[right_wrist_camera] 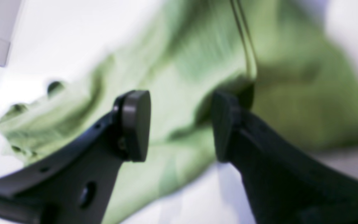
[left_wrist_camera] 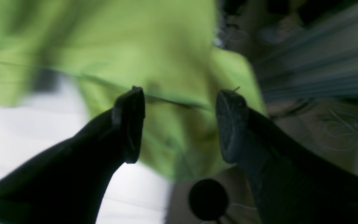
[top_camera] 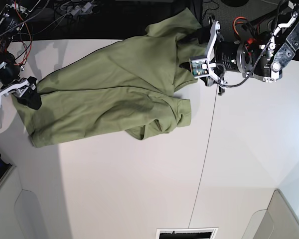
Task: Layout the t-shirt on the table in an organized manner, then fold the t-shirt properly
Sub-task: 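Lift the shirt with both grippers and stretch it apart, then drag the shirt across the table with the left gripper, then release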
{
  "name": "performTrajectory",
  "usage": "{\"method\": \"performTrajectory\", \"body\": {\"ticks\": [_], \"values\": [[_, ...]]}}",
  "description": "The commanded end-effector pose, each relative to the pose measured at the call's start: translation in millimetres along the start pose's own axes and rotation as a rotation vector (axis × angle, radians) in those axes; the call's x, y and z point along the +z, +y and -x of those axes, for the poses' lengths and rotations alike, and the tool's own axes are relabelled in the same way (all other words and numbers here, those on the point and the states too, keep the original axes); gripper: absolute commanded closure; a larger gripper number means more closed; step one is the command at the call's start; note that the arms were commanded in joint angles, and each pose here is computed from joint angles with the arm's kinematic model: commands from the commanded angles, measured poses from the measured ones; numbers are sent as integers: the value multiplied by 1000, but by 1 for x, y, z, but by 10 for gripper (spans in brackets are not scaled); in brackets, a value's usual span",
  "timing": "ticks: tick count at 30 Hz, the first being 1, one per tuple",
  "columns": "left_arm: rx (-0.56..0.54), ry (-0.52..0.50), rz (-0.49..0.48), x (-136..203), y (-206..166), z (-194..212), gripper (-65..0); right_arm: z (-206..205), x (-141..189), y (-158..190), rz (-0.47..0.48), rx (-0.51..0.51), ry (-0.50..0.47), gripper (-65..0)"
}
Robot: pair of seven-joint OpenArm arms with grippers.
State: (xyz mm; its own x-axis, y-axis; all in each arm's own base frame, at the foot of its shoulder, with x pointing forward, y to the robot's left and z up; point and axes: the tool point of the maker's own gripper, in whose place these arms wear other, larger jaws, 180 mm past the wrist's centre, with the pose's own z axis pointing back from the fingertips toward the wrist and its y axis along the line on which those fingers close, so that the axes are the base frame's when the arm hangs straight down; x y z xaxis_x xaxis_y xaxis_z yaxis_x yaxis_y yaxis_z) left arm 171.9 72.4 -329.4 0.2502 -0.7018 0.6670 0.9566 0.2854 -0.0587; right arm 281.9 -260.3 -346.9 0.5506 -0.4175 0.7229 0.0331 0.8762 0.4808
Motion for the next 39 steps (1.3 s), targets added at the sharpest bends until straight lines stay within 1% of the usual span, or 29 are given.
{"method": "performTrajectory", "body": {"ticks": [1, 3, 5, 7, 10, 12, 15, 17, 19, 21, 23, 26, 29, 33, 34, 37, 38, 39], "values": [[-20, -52, -38, 8, 13, -15, -386, -21, 5, 7, -9, 56, -52, -315], [-23, -108, -96, 14, 29, -29, -386, -29, 9, 13, -10, 89, -67, -315], [-33, -146, -171, 17, 46, -35, -386, -30, 9, 15, -13, 97, -70, -315], [-18, -152, -254, 15, 65, -29, -386, -27, 6, 14, -5, 105, -54, -315], [51, -186, -363, 3, 92, -21, -386, -22, 3, 11, 8, 112, -39, -315], [69, -193, -412, -5, 108, -19, -386, -23, 1, 11, 7, 111, -45, -315], [108, -200, -423, -19, 123, -19, -386, -22, 1, 11, 9, 110, -45, -315], [111, -184, -417, -29, 126, -17, -386, -20, 1, 8, 23, 118, -34, -315], [86, -152, -398, -39, 121, -13, -386, -19, 0, 6, 31, 118, -29, -315], [39, -124, -398, -47, 115, -11, -386, -20, 0, 2, 47, 110, -39, -315], [16, -107, -420, -51, 115, -10, -386, -21, -3, -7, 79, 99, -57, -315], [-4, -97, -402, -58, 109, -11, -386, -17, -12, -24, 134, 59, -47, -315], [-29, -75, -393, -63, 104, -9, -385, -12, -22, -32, 142, 22, -41, -315], [-31, -70, -422, -61, 109, -9, -381, -11, -34, -35, 144, -2, -22, -315], [-31, -70, -422, -61, 109, -9, -359, -10, -35, -37, 149, 0, -15, -315], [-29, -62, -421, -61, 109, -8, -230, -5, -34, -40, 165, 11, 9, -315], [-29, -61, -421, -61, 109, -7, -205, -4, -33, -41, 169, 14, 19, -315], [-29, -61, -421, -61, 109, -7, -201, -1, -32, -42, 173, 15, 30, -315]]}}
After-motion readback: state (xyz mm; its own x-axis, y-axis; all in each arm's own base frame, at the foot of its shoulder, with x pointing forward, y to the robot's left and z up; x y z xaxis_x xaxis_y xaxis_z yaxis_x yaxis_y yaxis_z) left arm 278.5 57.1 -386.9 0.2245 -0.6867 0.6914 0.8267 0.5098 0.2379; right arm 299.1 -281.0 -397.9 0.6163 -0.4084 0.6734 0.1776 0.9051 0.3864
